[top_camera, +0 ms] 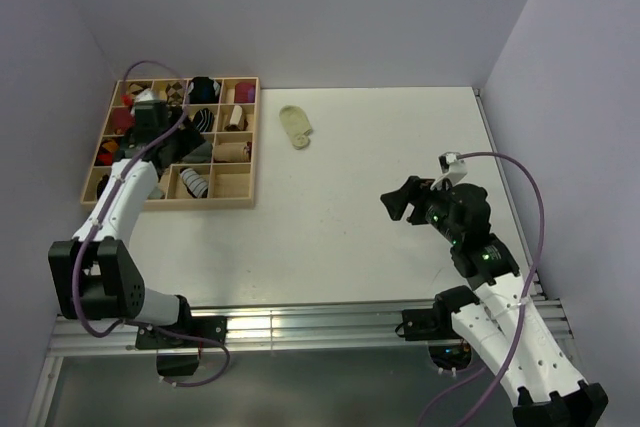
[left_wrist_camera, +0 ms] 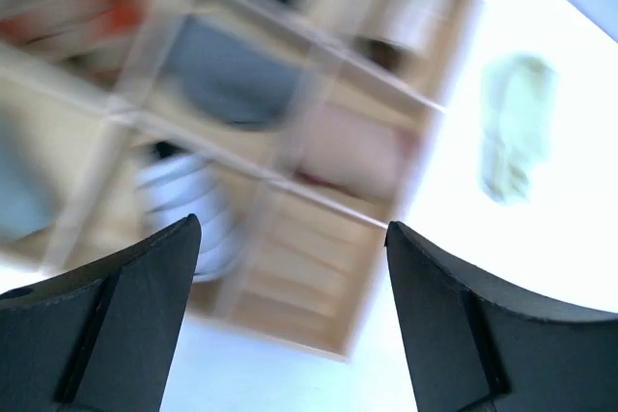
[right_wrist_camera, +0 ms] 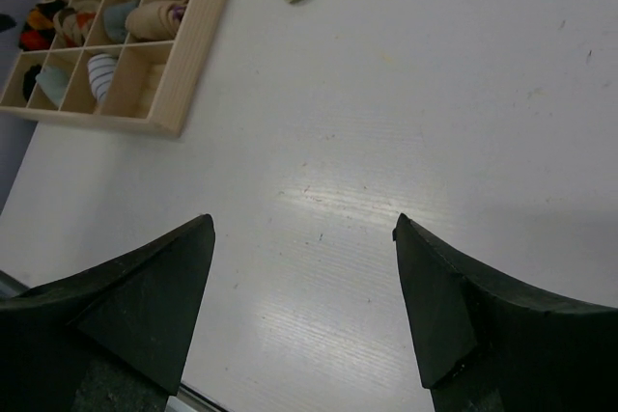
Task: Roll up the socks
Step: Place the sock in the storage box, then move the sock to the center of the board.
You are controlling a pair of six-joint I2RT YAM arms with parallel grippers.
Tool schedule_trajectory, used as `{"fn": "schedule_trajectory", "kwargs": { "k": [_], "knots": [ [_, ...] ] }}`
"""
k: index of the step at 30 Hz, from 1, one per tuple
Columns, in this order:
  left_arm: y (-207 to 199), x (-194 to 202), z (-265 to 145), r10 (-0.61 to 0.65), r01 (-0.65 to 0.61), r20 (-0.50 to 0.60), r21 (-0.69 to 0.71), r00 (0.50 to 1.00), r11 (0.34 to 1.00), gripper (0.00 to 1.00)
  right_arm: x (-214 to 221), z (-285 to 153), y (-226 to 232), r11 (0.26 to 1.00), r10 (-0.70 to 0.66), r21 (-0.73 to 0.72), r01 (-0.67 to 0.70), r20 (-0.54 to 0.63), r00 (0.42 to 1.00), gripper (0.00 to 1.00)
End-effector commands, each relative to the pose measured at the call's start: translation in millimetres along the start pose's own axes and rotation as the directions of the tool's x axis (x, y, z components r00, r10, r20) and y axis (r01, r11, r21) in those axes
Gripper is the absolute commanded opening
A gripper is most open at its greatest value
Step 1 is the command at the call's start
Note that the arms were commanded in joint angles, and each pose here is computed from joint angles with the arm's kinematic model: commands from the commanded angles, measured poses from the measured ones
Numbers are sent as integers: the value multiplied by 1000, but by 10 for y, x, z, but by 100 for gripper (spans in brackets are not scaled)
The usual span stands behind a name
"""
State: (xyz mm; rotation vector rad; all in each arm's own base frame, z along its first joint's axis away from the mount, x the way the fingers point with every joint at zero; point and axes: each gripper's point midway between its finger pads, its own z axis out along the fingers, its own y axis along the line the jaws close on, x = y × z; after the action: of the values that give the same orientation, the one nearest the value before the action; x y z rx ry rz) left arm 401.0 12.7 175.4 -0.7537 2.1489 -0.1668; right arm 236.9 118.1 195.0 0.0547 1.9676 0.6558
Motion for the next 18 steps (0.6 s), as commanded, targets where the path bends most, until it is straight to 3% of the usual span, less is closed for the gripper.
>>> {"fn": "schedule_trajectory", "kwargs": {
  "k": [1, 4, 10, 18],
  "knots": [
    [-874, -94, -218, 219, -244, 138, 197, 966, 950, 83, -322, -148, 166, 998, -52, -27, 54, 70, 996, 83],
    [-1485, -14, -208, 297, -337, 169, 312, 940, 888, 82, -413, -219, 225, 997, -58, -36, 61, 88, 994, 86],
    [-2300, 250, 129, 454, -504, 220, 374, 864, 778, 84, -513, -315, 370, 994, -45, -93, 57, 127, 991, 88],
    [-2739, 705, 761, 544, -570, 202, 454, 815, 685, 84, -405, -294, 392, 994, -38, -104, 43, 48, 998, 88]
  ]
}}
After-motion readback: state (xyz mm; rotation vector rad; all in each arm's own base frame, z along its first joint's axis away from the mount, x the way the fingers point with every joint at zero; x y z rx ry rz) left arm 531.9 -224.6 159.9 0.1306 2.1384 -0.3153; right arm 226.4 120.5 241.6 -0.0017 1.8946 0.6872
